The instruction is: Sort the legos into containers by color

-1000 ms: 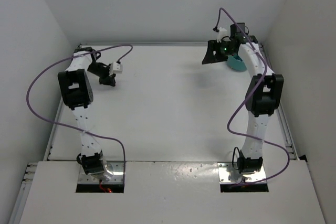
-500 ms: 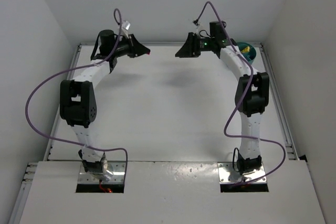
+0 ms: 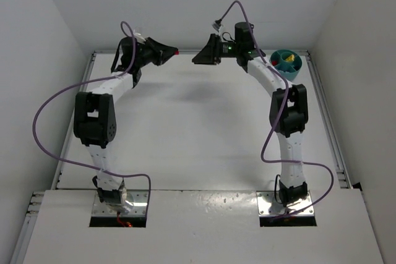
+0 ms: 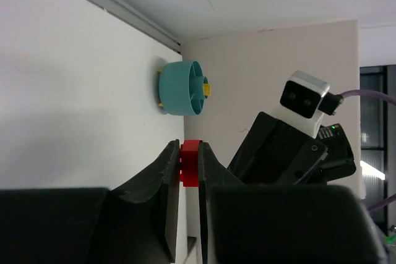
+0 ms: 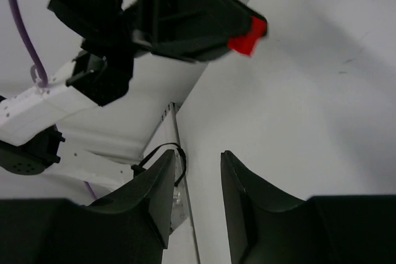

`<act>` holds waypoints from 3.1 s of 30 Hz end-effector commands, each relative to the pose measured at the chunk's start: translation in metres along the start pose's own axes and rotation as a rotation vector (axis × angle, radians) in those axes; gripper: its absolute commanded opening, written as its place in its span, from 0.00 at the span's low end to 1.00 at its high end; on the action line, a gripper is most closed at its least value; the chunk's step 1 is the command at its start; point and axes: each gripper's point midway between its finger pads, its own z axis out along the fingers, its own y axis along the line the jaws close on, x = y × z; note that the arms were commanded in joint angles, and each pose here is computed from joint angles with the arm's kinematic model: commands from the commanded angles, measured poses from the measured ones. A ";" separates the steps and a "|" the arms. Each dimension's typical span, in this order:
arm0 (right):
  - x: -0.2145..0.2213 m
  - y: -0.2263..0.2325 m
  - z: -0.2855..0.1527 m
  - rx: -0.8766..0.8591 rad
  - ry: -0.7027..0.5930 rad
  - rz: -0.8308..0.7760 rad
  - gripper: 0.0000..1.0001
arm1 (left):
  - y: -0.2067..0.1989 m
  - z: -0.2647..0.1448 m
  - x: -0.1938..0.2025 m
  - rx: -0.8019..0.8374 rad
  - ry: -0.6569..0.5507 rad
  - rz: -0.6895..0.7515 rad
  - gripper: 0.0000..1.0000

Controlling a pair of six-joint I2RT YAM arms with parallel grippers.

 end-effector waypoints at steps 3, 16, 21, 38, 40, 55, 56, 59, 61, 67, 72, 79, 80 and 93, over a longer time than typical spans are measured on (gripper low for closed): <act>-0.004 0.027 0.029 -0.077 0.007 0.002 0.34 | -0.031 -0.004 0.018 0.068 -0.010 -0.095 0.00; 0.013 0.017 0.042 -0.112 0.066 0.100 0.41 | -0.037 -0.016 0.031 0.072 0.032 -0.138 0.00; 0.015 0.018 0.043 -0.141 0.074 0.090 0.44 | -0.030 -0.021 0.041 0.066 0.069 -0.168 0.00; 0.014 0.017 0.044 -0.154 0.075 0.080 0.45 | -0.044 -0.027 0.058 0.134 0.113 -0.135 0.00; 0.014 0.017 0.044 -0.154 0.075 0.080 0.45 | -0.046 -0.030 0.060 0.143 0.120 -0.129 0.00; 0.006 0.023 0.045 -0.167 0.064 0.047 0.40 | -0.052 -0.031 0.067 0.176 0.140 -0.099 0.00; 0.006 0.021 0.046 -0.167 0.064 0.047 0.40 | -0.052 -0.031 0.067 0.176 0.140 -0.099 0.00; 0.005 0.021 0.046 -0.170 0.061 0.039 0.39 | -0.052 -0.031 0.067 0.176 0.140 -0.099 0.00; 0.005 0.021 0.046 -0.170 0.061 0.039 0.38 | -0.051 -0.031 0.067 0.176 0.139 -0.090 0.00; 0.002 0.027 0.045 -0.176 0.056 0.023 0.27 | -0.051 -0.030 0.072 0.172 0.149 -0.086 0.00; 0.006 0.027 0.043 -0.179 0.067 0.030 0.31 | -0.045 -0.031 0.069 0.173 0.138 -0.066 0.00; 0.003 0.029 0.038 -0.180 0.067 0.031 0.36 | -0.045 -0.031 0.069 0.183 0.133 -0.032 0.00; 0.006 0.027 0.038 -0.176 0.070 0.040 0.34 | -0.045 -0.031 0.069 0.183 0.133 -0.032 0.00; 0.008 0.031 0.035 -0.181 0.078 0.043 0.35 | -0.047 -0.033 0.052 0.208 0.065 0.002 0.00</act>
